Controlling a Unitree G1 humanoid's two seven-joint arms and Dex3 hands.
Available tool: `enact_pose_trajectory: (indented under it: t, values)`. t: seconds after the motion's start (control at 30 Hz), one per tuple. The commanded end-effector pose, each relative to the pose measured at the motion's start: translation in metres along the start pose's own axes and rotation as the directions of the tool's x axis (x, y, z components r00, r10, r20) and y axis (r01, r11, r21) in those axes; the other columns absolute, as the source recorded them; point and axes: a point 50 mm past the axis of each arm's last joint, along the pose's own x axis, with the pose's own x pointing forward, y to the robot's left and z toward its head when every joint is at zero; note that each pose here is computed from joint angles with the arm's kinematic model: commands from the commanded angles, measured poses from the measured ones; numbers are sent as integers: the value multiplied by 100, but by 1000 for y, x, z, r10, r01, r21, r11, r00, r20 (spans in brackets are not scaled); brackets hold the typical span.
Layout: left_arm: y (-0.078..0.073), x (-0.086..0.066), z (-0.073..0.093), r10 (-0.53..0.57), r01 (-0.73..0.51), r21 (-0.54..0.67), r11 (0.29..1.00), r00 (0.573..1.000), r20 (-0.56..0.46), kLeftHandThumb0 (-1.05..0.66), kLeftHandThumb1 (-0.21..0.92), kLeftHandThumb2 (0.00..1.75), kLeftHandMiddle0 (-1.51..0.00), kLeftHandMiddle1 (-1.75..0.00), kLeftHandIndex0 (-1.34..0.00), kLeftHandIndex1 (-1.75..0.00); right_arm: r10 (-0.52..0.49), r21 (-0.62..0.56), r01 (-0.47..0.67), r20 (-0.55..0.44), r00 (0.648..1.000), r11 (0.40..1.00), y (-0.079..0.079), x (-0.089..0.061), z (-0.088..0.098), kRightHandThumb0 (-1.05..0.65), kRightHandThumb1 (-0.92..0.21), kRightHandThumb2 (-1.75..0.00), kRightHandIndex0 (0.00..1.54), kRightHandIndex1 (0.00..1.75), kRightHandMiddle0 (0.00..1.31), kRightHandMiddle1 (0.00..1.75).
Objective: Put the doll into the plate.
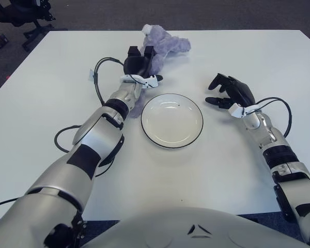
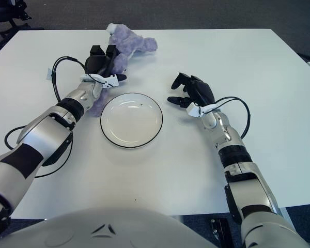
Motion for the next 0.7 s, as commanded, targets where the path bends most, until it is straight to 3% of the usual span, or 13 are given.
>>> enact_pose_trajectory:
  t: [0.0,0.27,0.43,0.67]
  values:
    - [-17,-16,-12,-62,63,63,996,998,-17,37,70,69,-45,-159,-51,-175,46,-17,-46,-20,999,999,4,-4,-6,-1,-92,-25,57,140,35,133]
    - [-17,-17,-13,-54,54,89,995,999,-5,37,68,71,-46,-159,-54,-175,50,-19,-51,-17,999,999,4,-4,-6,-1,-92,-25,58,140,35,133]
    - [-18,-21,-19,-48,46,117,992,999,10,40,56,93,-48,-166,-58,-175,62,-26,-62,-13,998,998,4,-4,-5,-1,-92,-25,58,139,35,133]
    - [-20,-26,-25,-35,34,103,994,999,12,41,49,107,-48,-173,-59,-175,70,-31,-70,-8,998,997,4,-3,-4,-1,-92,-25,58,139,35,133]
